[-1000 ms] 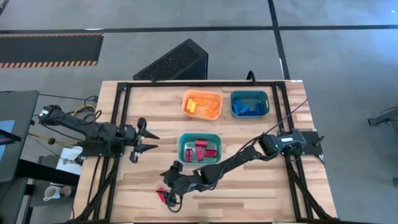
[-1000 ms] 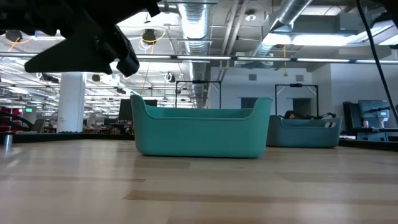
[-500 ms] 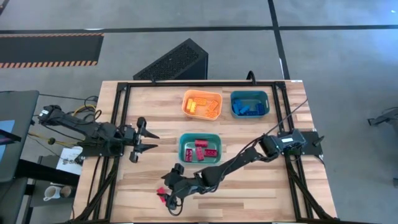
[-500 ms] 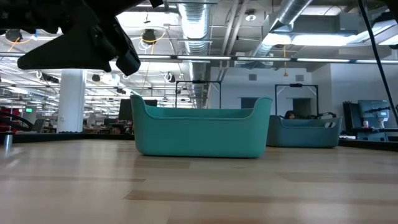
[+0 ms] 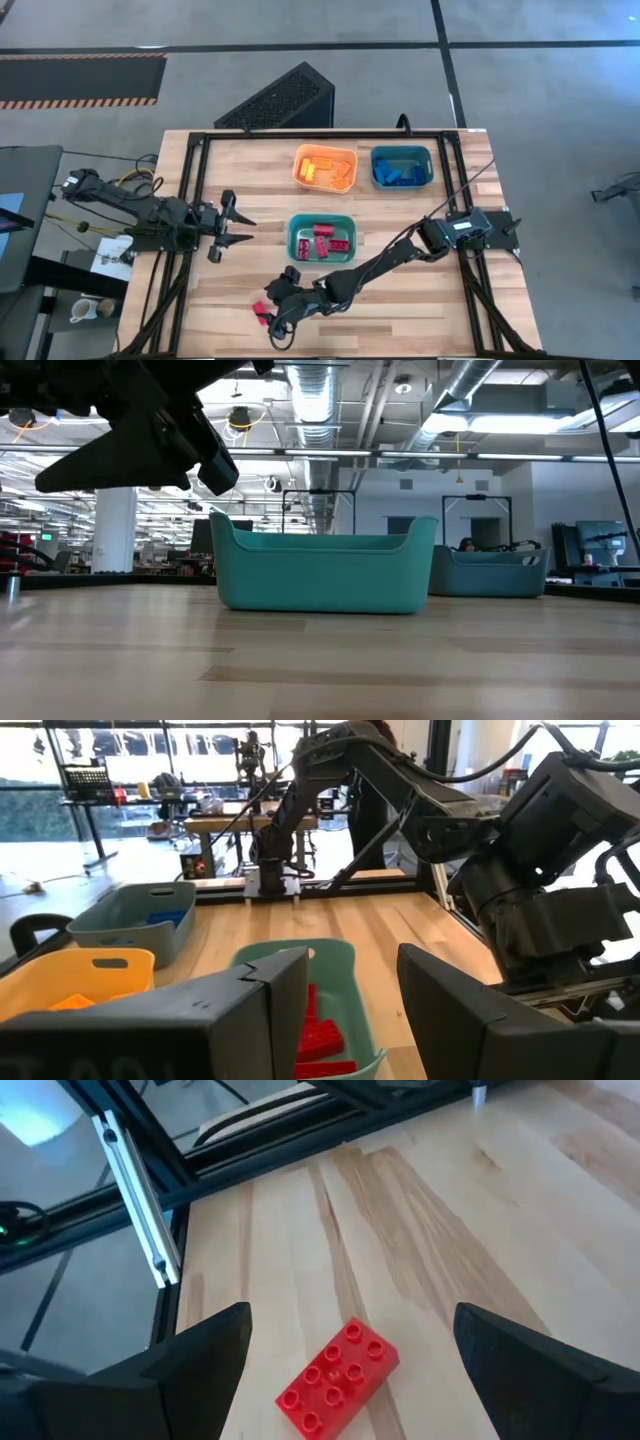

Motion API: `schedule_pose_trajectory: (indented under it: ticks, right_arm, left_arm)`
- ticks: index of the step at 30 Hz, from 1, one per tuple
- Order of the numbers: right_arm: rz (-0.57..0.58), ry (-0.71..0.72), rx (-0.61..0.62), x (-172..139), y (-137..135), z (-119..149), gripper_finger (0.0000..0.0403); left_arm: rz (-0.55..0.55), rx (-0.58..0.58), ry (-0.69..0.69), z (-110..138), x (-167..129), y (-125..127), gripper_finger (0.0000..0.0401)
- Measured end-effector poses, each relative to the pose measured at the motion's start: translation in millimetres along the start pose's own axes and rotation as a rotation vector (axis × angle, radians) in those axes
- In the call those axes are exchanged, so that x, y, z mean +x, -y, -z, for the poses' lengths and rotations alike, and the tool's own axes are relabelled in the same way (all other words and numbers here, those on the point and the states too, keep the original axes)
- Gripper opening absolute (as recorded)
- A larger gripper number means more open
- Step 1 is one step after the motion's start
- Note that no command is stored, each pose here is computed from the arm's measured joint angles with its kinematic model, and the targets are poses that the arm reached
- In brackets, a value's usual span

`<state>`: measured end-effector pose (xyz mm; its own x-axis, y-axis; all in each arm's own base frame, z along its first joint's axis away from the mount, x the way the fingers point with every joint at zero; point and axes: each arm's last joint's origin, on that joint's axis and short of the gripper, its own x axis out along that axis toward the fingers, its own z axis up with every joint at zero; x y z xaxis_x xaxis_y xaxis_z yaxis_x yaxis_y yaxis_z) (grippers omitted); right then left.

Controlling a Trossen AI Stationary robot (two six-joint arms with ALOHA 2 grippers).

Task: Sort & place blocks by color
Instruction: Put the red game piece into the green bin

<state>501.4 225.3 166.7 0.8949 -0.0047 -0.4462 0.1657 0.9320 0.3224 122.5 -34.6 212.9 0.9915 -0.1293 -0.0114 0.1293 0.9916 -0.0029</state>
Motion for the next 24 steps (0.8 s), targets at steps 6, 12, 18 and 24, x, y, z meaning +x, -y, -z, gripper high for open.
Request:
schedule_pose_trajectory:
  ticks: [6,12,18,24]
  right_arm:
    - [-0.005,0.002,0.014,-2,-3,-1,0.0370]
    - [0.010,-0.019,-0.023,-2,-3,1,0.0370]
    - [0.031,-0.044,-0.065,-7,-8,-3,0.0370]
    - [0.049,-0.049,-0.136,-11,-11,-12,0.0370]
  left_arm:
    - [-0.001,0.022,0.000,0,0,0,0.0141]
    - [-0.015,0.027,0.000,0,0,0,0.0141]
    - [-0.015,0.002,-0.010,1,0,0,0.0141]
    - [-0.015,-0.038,-0.017,2,0,0,0.0141]
